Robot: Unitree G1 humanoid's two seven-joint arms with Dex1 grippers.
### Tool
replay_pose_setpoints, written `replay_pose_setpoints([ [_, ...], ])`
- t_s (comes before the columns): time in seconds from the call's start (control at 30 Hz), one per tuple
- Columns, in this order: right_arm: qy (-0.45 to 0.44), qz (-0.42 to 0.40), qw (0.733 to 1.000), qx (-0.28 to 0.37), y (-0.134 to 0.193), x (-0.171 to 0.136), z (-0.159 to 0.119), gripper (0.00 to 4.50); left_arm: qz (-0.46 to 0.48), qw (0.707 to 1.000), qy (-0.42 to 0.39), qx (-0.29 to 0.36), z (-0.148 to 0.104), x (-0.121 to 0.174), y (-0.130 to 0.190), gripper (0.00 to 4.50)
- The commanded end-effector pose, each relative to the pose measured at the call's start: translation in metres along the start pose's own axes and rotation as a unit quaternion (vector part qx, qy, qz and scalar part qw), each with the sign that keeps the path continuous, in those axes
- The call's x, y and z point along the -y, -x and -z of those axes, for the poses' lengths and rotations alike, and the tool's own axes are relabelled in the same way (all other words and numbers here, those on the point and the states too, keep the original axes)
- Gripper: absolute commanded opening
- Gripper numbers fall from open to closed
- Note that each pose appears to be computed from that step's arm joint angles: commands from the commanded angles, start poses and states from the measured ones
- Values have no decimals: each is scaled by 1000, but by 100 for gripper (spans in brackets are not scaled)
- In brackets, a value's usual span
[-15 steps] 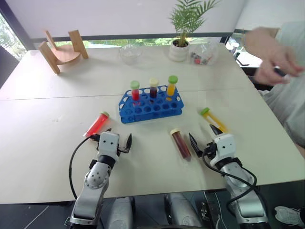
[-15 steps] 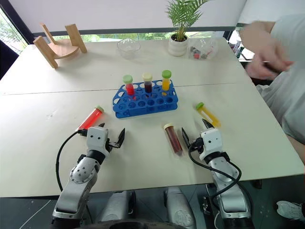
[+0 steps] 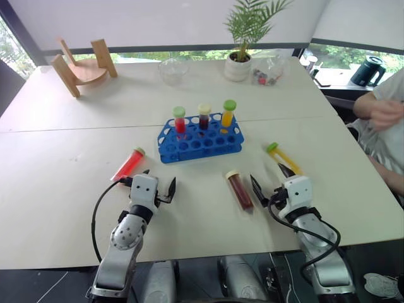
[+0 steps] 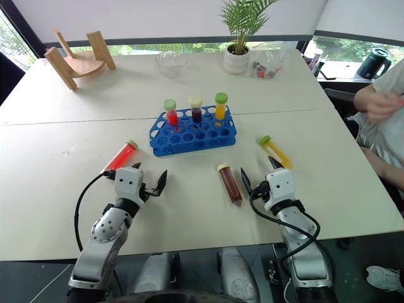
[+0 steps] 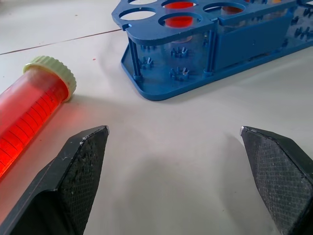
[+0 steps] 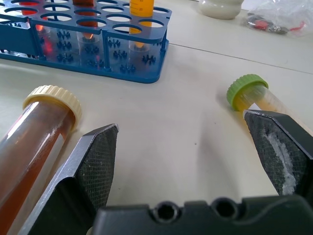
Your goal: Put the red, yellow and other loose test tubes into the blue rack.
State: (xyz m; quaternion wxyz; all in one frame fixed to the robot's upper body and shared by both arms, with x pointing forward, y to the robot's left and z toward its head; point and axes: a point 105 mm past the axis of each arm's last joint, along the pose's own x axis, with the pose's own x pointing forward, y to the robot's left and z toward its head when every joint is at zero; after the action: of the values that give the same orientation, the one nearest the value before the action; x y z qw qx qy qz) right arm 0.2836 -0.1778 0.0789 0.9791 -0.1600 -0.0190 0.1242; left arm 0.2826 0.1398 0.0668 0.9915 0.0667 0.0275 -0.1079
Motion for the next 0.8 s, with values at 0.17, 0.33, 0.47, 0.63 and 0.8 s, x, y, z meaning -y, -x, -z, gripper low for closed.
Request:
replay_pose_setpoints([
  [0.17,7,10,1000,14,1,11,-10,450,8,1000,-3,19,-10,1,-3,445],
  [0.33,11,7,1000,14,2,13,-13,450,16,1000,-3,19,-10,3,-4,445],
  [0.47,14,5,1000,12,1,16,-16,450,22,1000,-3,19,-10,4,-4,445],
  [0.63,51,-43,998,-7,-7,23,-40,450,83,996,-16,36,-29,3,-5,445],
  [0.8,80,-125,986,-80,-30,51,-83,450,263,964,-40,24,-67,-4,4,445],
])
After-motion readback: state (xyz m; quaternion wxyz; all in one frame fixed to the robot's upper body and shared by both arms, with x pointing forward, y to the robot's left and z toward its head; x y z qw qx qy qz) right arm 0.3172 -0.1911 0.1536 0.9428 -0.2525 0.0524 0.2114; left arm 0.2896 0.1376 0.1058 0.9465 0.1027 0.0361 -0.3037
